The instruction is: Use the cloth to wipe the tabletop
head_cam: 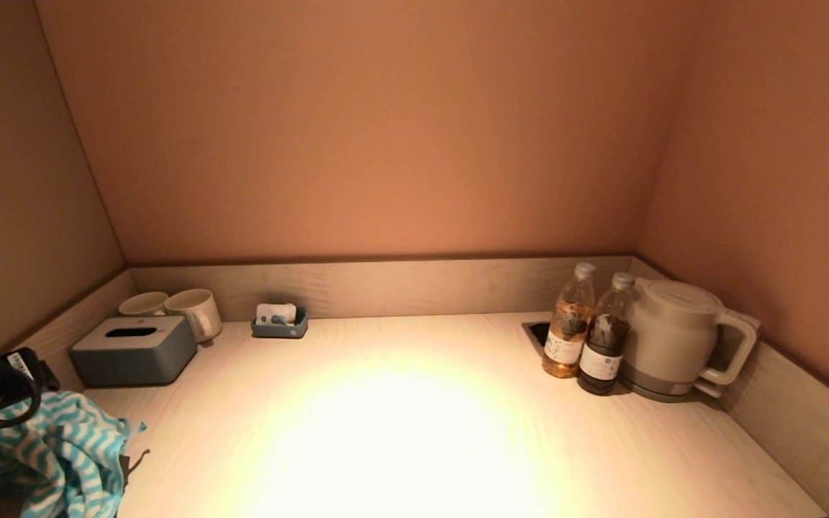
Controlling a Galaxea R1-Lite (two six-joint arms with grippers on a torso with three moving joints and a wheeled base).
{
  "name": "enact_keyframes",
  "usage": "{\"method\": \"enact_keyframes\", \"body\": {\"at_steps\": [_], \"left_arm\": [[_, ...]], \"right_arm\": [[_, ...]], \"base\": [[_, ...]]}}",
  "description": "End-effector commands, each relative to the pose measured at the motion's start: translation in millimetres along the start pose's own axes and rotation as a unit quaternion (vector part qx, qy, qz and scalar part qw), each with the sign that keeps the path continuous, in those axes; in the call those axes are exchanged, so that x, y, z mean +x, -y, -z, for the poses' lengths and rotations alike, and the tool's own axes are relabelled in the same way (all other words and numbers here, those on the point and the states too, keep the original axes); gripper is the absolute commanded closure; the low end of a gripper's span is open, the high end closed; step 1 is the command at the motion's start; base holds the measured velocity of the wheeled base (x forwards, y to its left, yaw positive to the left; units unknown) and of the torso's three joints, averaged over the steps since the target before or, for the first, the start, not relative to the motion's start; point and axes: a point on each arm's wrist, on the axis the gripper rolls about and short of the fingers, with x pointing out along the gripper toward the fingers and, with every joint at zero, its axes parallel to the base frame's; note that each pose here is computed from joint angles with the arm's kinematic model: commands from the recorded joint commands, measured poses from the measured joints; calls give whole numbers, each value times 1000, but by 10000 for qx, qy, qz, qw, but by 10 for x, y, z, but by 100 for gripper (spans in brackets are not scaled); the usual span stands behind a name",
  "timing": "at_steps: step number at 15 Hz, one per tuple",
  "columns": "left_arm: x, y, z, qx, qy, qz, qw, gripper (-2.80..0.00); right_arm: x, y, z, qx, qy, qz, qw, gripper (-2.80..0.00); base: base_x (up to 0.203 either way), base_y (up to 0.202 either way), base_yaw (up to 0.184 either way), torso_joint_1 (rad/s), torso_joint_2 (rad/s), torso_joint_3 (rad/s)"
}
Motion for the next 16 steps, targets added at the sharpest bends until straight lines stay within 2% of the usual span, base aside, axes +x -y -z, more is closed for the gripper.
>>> {"method": "enact_keyframes", "body": {"at_steps": [1, 4, 7, 11, 13, 14, 15, 16], "left_arm": [[-425, -17, 10, -4, 411, 378, 9984, -280], [-467, 0, 61, 65, 333, 426, 9985, -280], [-403, 4, 109, -46, 172, 411, 9990, -280], [-769, -122, 108, -157, 615, 802, 9948, -280], [-870, -165, 114, -71, 753, 894, 9931, -280], [-908, -184, 119, -24, 822, 918, 9924, -129], [-946, -196, 112, 15, 905, 951, 9913, 0], [-990, -215, 115, 40, 978, 993, 9902, 0]], "right_arm": [[1, 0, 1, -2, -8, -6, 10000, 0], [0, 0, -4, -2, 1, -6, 10000, 0], [0, 0, 0, -2, -6, -6, 10000, 0], [1, 0, 1, -2, -8, -6, 10000, 0], [0, 0, -3, -2, 0, -6, 10000, 0], [1, 0, -1, -2, -1, -6, 10000, 0], [1, 0, -1, -2, -2, -6, 10000, 0], [0, 0, -3, -2, -2, -6, 10000, 0]], "base": [[0, 0, 0, 0, 0, 0], [0, 0, 0, 0, 0, 0], [0, 0, 0, 0, 0, 0], [0, 0, 0, 0, 0, 0], [0, 0, 0, 0, 0, 0], [0, 0, 0, 0, 0, 0], [0, 0, 0, 0, 0, 0], [0, 0, 0, 0, 0, 0]]}}
